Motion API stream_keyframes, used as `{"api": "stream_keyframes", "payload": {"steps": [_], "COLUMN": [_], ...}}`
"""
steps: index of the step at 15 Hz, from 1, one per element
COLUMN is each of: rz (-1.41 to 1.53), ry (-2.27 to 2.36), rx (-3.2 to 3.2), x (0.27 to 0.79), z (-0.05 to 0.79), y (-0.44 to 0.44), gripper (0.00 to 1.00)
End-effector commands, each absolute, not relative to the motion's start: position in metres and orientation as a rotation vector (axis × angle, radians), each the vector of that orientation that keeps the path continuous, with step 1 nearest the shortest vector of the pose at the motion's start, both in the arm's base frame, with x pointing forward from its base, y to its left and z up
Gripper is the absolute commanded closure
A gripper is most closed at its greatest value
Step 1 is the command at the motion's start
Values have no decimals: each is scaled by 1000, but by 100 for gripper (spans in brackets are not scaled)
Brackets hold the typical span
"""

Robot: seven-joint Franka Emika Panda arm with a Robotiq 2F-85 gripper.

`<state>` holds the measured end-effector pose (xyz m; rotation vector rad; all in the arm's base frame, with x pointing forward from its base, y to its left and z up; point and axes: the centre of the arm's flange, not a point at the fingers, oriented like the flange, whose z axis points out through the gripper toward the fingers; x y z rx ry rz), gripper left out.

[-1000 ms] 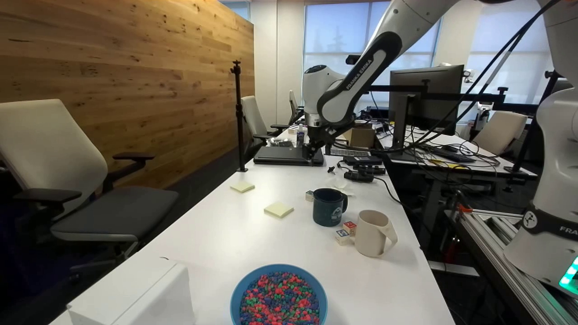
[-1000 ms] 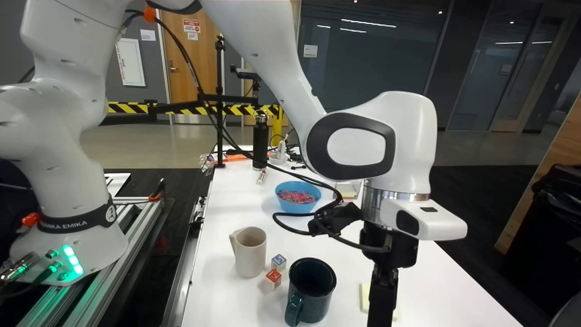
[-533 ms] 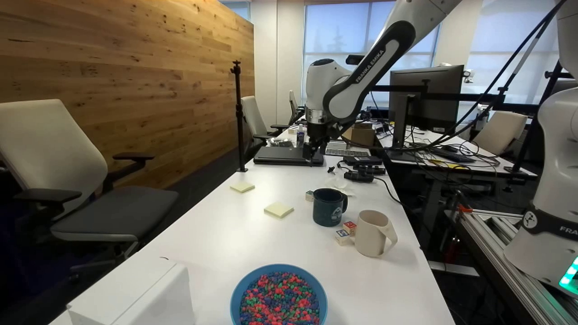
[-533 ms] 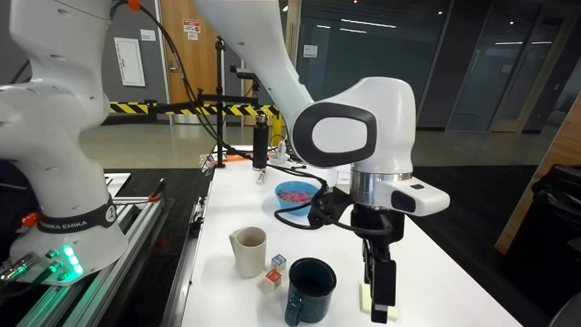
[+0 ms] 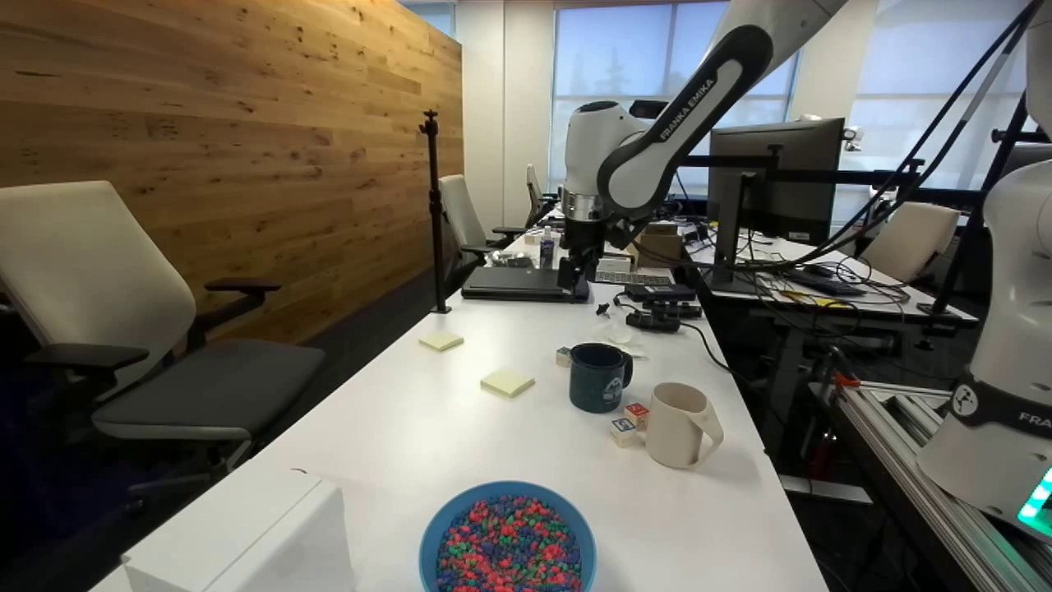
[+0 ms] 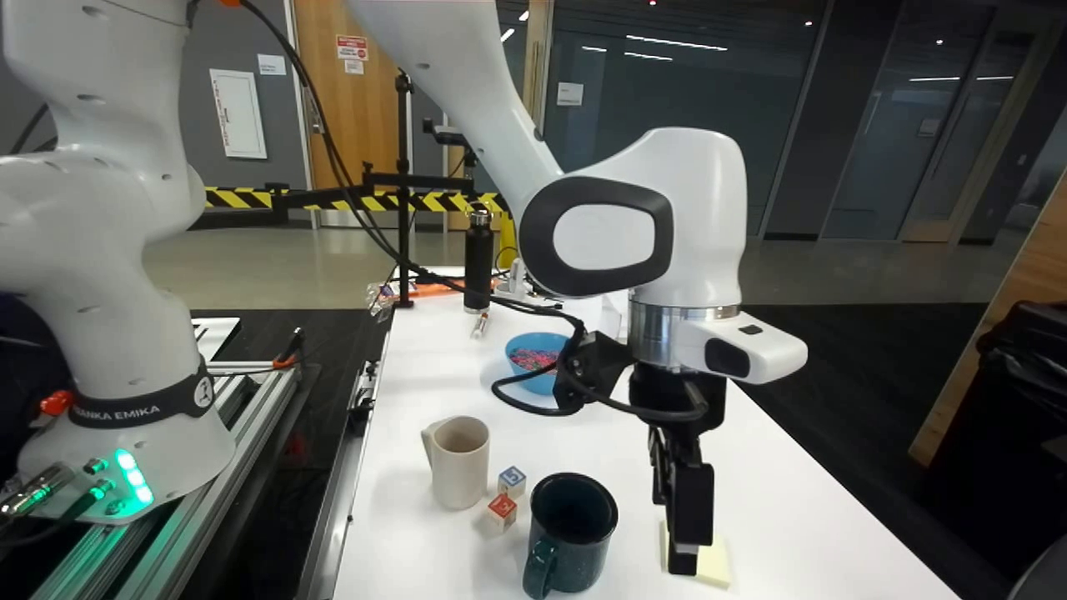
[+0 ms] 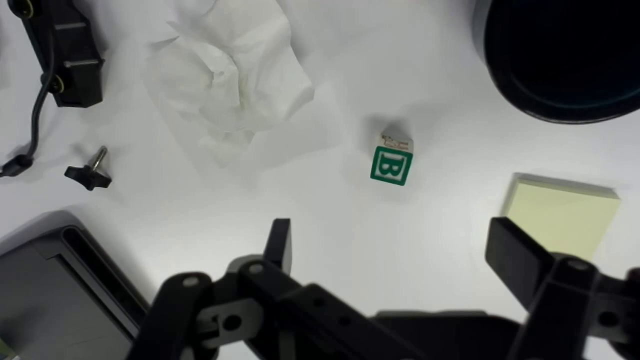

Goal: Use the tissue to wipe the table

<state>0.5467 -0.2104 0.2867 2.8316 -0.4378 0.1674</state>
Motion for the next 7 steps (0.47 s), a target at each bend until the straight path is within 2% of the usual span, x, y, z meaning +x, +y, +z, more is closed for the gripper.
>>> {"api": "stream_keyframes", "payload": {"steps": [1,7], "rz": [182,167], "ry": [-415,-427], "rx": [2856,2849], "x": [530,530], "z": [295,296], "y": [-208,-208], "gripper": [0,0]}}
